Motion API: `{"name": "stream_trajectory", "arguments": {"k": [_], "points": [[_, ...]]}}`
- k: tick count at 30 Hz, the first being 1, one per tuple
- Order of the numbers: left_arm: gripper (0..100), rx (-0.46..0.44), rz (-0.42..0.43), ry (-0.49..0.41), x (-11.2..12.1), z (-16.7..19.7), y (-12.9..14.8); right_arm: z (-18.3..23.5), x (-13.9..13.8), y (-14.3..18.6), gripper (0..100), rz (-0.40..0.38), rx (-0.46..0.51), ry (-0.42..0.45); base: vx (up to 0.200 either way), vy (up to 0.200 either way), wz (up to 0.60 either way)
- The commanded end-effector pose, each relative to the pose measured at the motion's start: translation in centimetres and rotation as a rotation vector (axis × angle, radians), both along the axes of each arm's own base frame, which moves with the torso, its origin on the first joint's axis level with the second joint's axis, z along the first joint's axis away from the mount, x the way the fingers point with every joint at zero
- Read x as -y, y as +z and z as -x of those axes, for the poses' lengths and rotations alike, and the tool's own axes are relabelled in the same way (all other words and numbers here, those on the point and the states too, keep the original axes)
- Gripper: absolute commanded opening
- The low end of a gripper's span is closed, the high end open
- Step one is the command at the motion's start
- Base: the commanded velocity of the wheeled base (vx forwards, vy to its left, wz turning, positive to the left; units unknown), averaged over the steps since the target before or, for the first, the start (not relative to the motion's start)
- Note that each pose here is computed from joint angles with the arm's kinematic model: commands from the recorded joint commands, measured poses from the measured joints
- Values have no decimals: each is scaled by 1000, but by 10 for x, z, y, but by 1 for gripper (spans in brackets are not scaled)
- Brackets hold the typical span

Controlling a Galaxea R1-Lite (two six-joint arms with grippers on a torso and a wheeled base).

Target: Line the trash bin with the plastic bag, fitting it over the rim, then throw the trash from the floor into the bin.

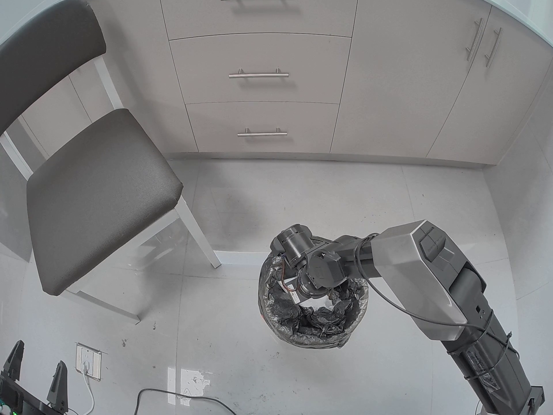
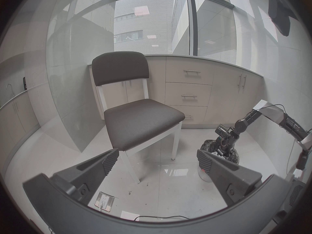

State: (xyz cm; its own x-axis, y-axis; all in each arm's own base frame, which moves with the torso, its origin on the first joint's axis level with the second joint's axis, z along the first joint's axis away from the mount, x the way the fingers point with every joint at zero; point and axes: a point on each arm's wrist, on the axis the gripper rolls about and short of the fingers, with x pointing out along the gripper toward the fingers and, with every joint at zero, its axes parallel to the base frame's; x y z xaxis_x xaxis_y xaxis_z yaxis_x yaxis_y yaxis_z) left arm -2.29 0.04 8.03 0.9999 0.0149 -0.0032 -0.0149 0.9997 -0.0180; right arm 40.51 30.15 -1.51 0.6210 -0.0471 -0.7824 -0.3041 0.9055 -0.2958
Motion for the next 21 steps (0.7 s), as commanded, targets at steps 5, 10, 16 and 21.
{"name": "stream_trajectory", "arguments": {"k": [5, 10, 16, 21], "points": [[100, -1, 0, 0, 0, 0, -5, 0, 1, -23, 0, 24, -30, -2, 0, 0, 0], [100, -1, 0, 0, 0, 0, -5, 1, 1, -35, 0, 34, -44, -1, 0, 0, 0], [100, -1, 0, 0, 0, 0, -5, 0, 0, -49, 0, 37, -42, 5, 0, 0, 0], [100, -1, 0, 0, 0, 0, -5, 0, 1, -62, 0, 49, -55, 3, 0, 0, 0]]}}
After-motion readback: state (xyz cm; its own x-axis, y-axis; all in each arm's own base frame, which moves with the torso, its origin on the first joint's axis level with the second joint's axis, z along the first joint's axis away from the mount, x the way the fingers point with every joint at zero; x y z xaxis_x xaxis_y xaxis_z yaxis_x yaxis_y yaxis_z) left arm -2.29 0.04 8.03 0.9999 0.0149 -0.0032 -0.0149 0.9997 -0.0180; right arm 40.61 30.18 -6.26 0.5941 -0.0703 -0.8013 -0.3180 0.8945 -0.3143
